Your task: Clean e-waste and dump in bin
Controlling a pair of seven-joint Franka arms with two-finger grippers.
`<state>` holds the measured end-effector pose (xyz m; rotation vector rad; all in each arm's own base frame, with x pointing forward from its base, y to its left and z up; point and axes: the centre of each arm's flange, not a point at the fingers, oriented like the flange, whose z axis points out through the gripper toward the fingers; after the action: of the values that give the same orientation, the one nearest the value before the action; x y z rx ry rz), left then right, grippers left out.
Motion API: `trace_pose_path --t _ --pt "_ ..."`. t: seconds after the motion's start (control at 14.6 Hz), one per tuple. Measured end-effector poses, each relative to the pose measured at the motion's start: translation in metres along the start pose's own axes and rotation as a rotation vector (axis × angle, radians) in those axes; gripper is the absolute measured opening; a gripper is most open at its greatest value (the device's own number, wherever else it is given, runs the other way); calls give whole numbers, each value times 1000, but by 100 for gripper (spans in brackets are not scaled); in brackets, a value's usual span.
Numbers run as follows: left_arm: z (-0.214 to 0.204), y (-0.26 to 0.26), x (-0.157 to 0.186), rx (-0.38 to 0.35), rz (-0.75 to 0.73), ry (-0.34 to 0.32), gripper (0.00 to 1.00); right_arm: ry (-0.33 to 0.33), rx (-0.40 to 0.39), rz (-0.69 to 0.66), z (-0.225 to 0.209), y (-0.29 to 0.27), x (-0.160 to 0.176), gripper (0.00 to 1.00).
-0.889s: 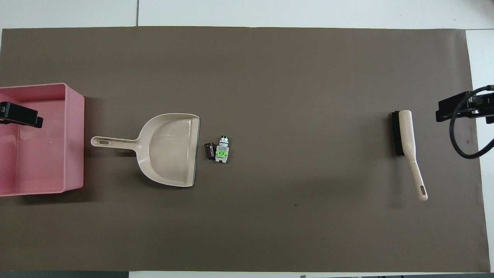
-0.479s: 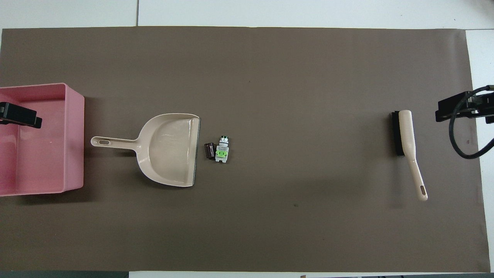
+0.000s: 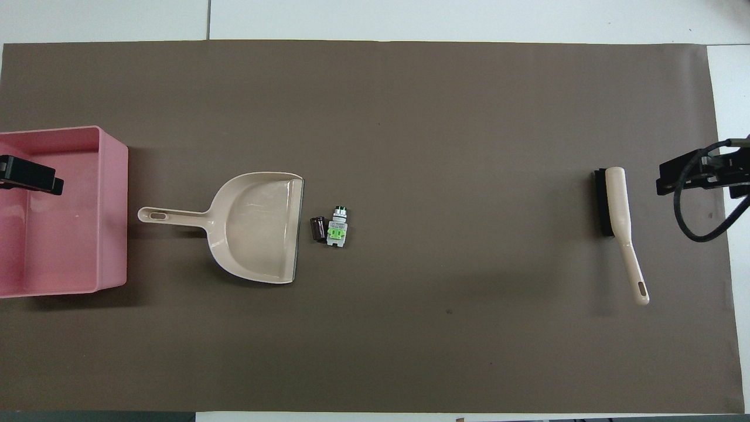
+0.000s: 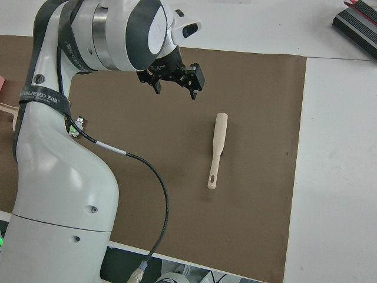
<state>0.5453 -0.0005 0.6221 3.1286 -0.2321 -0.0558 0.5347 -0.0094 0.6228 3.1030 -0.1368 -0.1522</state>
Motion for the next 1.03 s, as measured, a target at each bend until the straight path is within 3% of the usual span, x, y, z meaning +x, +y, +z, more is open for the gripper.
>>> trace_pose_path --t 0.21,0.34,0.82,1.03 --pt "2 0 0 -1 15 -4 99 33 8 -4 46 29 -7 100" --pt "5 4 -1 -2 109 -11 98 36 13 -17 94 44 -22 100" --pt "40 60 -6 25 773 45 97 51 20 -92 245 76 -42 100" --pt "73 75 -7 41 1080 57 97 50 20 -111 279 74 -47 100"
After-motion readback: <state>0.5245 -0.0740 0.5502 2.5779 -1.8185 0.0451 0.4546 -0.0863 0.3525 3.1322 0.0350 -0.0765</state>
